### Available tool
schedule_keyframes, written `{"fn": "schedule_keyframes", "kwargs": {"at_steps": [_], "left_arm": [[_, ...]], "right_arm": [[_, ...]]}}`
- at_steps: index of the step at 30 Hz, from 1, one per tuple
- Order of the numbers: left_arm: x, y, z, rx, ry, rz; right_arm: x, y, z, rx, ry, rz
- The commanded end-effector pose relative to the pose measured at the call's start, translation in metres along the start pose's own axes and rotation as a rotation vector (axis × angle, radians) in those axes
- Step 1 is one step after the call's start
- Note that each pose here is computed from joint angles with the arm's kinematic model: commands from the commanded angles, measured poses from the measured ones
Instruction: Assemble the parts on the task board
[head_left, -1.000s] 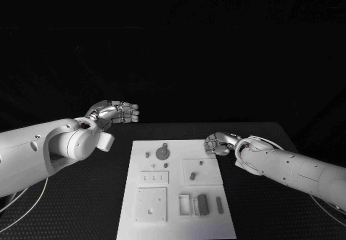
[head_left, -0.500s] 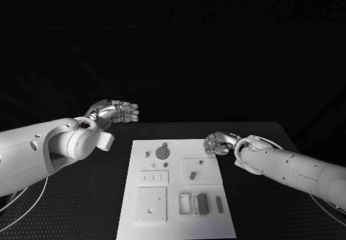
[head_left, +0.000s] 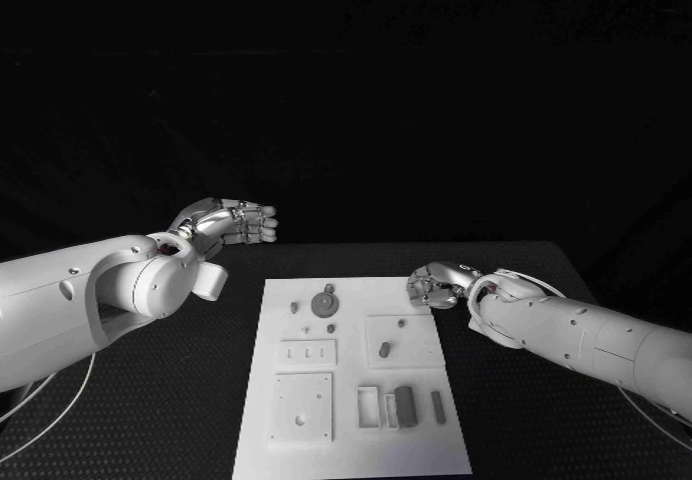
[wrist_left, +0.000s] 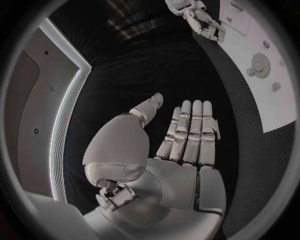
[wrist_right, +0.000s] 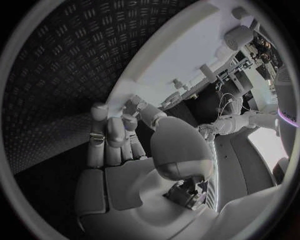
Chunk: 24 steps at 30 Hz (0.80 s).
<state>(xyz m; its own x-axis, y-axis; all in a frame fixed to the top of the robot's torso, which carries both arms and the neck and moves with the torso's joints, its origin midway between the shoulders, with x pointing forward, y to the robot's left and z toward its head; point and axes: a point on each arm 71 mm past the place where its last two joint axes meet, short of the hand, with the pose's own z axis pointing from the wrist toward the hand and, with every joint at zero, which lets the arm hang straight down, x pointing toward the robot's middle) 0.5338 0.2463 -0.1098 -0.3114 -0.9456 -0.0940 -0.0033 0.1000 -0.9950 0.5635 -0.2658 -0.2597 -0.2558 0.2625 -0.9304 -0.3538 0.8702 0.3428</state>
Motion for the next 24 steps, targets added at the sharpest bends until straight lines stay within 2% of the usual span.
{"fn": "schedule_keyframes", "kwargs": {"at_steps": [1,5,12,24], "left_arm": [[0.002,-0.0015,0.0004,0.013,0.016,0.001],[0.0019,-0.0015,0.0003,0.013,0.015,0.001],[0.0019,-0.0015,0.0004,0.013,0.015,0.001],[0.0014,-0.0013,0.0003,0.011,0.014,0.001]], "right_arm": [[-0.0003,0.0013,0.0001,0.001,-0.014,-0.014],[-0.0008,0.0011,-0.0002,0.016,-0.025,-0.016],[0.0006,0.0023,-0.0004,0.02,-0.012,-0.021],[0.0,0.0066,-0.0018,0.029,-0.045,-0.026]]}}
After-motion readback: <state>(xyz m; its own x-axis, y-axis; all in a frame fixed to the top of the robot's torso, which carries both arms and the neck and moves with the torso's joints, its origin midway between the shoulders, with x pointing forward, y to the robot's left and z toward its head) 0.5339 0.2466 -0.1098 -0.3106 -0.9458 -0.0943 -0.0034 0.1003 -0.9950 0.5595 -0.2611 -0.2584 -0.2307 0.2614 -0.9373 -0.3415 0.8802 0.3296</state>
